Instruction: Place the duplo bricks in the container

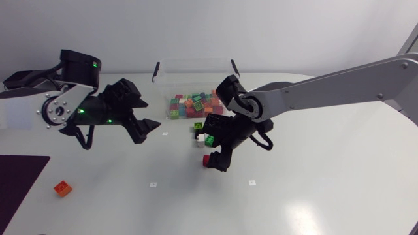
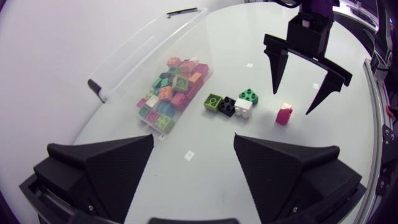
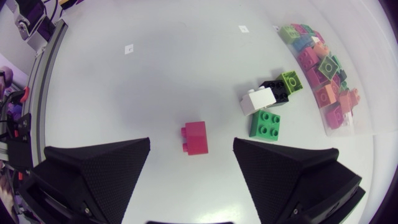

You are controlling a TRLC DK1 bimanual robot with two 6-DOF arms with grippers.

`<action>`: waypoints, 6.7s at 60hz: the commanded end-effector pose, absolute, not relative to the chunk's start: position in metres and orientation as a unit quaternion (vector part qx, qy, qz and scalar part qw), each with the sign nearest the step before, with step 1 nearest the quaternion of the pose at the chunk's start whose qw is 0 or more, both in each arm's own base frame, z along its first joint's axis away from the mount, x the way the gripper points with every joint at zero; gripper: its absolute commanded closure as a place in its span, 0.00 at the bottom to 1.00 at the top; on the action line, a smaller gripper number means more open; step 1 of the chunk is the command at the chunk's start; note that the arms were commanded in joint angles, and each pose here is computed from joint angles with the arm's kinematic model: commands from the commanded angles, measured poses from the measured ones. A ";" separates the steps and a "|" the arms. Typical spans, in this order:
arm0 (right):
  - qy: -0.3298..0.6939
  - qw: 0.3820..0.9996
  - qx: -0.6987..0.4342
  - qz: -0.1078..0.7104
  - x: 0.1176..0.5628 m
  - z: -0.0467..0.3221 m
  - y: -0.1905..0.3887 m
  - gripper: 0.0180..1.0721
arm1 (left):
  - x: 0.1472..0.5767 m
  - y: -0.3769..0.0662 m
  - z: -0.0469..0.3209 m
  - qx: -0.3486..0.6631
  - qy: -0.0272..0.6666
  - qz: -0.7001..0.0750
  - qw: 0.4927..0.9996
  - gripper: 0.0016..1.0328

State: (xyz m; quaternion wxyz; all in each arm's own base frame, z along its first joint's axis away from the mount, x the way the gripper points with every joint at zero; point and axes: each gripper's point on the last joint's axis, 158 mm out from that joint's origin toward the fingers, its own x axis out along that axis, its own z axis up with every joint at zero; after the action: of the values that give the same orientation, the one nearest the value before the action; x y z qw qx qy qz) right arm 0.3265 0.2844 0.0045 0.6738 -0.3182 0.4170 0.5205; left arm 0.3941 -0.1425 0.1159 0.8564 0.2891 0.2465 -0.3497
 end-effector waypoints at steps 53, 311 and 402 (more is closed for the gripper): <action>0.441 0.573 -0.386 0.572 0.295 -0.038 0.288 0.83 | 0.318 0.051 0.061 0.226 0.419 -0.203 0.856 0.08; 0.235 0.882 -0.228 0.340 0.521 0.196 0.246 0.10 | 0.590 -0.225 0.190 0.200 0.171 -0.347 0.900 0.34; 0.416 0.729 -0.299 0.454 0.422 -0.028 0.269 0.11 | 0.391 -0.197 0.083 0.370 0.253 -0.469 0.761 0.05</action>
State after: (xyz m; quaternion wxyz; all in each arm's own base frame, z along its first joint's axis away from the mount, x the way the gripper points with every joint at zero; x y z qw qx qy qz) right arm 0.4232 0.2650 -0.0202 0.7400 -0.2926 0.4124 0.4435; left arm 0.4004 -0.1928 0.1024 0.7791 0.3616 0.2438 -0.4503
